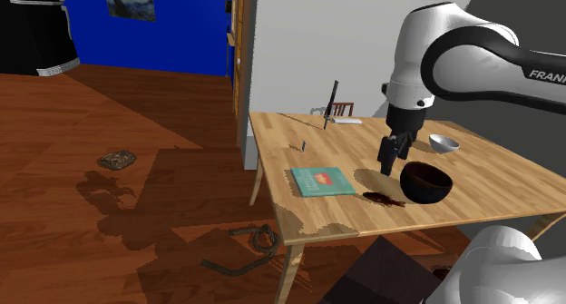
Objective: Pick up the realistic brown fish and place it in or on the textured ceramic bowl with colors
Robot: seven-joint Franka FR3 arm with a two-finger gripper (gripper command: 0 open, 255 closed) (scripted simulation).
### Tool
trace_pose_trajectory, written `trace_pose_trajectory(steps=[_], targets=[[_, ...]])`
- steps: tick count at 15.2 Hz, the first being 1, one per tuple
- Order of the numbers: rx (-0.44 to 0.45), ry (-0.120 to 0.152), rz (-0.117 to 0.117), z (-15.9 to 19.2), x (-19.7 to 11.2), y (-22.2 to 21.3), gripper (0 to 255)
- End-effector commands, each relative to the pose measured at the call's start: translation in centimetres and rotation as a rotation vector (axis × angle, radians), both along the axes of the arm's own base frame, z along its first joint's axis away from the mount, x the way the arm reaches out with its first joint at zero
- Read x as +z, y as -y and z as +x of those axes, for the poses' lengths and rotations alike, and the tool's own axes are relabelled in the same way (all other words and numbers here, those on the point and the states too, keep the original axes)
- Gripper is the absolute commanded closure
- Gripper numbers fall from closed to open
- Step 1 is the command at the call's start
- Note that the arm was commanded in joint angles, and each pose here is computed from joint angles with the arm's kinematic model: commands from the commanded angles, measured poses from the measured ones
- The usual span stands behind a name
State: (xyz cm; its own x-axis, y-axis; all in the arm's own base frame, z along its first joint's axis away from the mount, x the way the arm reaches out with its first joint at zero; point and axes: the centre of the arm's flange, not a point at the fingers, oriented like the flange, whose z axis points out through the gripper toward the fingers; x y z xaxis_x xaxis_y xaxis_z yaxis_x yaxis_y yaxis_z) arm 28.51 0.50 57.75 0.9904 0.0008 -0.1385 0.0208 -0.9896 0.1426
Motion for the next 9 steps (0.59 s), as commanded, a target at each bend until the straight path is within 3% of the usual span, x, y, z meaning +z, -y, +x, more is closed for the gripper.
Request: trace_pose_trajectory(steps=[1,9], targets=[[0.0,0.0,0.0,0.0,0.0,0.0,0],[0.151,0.045,0.056,-1.5,-6.8,8.5,0]])
